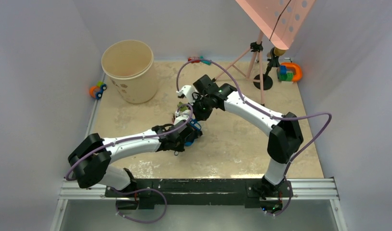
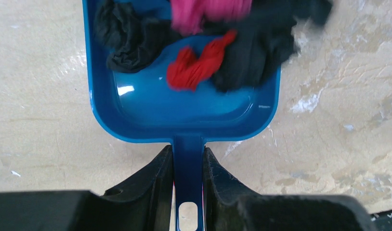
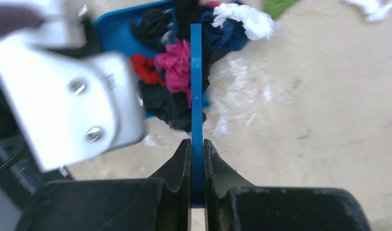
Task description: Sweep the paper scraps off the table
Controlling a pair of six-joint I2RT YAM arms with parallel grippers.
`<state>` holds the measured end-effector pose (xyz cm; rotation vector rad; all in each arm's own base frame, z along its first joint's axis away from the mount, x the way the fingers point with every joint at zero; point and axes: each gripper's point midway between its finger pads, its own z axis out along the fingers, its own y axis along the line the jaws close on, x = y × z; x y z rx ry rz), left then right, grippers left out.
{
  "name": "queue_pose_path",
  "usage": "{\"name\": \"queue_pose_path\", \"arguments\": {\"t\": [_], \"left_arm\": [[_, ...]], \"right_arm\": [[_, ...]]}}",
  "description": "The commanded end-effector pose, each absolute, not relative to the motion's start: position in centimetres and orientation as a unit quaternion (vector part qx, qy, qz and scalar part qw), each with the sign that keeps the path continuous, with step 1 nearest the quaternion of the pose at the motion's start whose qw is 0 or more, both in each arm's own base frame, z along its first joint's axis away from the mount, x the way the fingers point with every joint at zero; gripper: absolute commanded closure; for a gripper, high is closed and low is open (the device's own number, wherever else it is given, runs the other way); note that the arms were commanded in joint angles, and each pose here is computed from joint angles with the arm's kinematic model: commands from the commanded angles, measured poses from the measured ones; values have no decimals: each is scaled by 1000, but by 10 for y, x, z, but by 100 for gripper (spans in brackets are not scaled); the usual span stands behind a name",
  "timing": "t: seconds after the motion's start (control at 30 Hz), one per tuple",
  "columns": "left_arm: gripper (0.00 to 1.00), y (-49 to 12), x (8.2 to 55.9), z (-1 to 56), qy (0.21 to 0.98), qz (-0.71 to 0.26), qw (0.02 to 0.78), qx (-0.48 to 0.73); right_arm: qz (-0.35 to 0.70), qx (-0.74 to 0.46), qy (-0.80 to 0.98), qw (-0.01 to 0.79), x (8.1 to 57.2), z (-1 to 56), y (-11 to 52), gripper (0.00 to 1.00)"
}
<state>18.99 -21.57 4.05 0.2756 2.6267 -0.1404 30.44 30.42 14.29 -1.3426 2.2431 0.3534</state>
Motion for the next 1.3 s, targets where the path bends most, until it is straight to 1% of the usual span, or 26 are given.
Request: {"name": "queue_pose_path", "arguments": {"t": [0.0, 0.13, 0.3, 0.4, 0.57, 0.67, 0.9, 1.07, 1.17, 1.27], "left_arm": [[100, -210, 213, 40, 946, -29, 306, 99], [100, -206, 221, 43, 934, -27, 340, 105], [100, -213, 226, 50, 921, -45, 368, 122], [100, -217, 225, 52, 914, -65, 380, 124], [100, -218, 221, 63, 902, -93, 401, 130], [100, -217, 220, 69, 898, -99, 409, 130], [100, -211, 213, 98, 894, -121, 416, 113], [100, -202, 208, 136, 894, -124, 418, 105], [100, -187, 203, 159, 911, -106, 390, 89], [100, -179, 202, 189, 913, -106, 384, 85]], "right_arm": [[238, -491, 813, 202, 252, 154, 313, 100], [211, -466, 834, 208, 253, 161, 299, 100], [207, -394, 853, 273, 271, 202, 282, 100], [191, -343, 864, 316, 283, 229, 259, 100], [155, -301, 869, 361, 287, 252, 224, 100], [139, -250, 873, 396, 291, 262, 205, 100], [94, -146, 868, 466, 297, 269, 161, 100], [91, -125, 870, 468, 291, 255, 153, 100], [88, -124, 874, 462, 288, 247, 151, 100], [92, -124, 874, 461, 285, 246, 151, 100]]}}
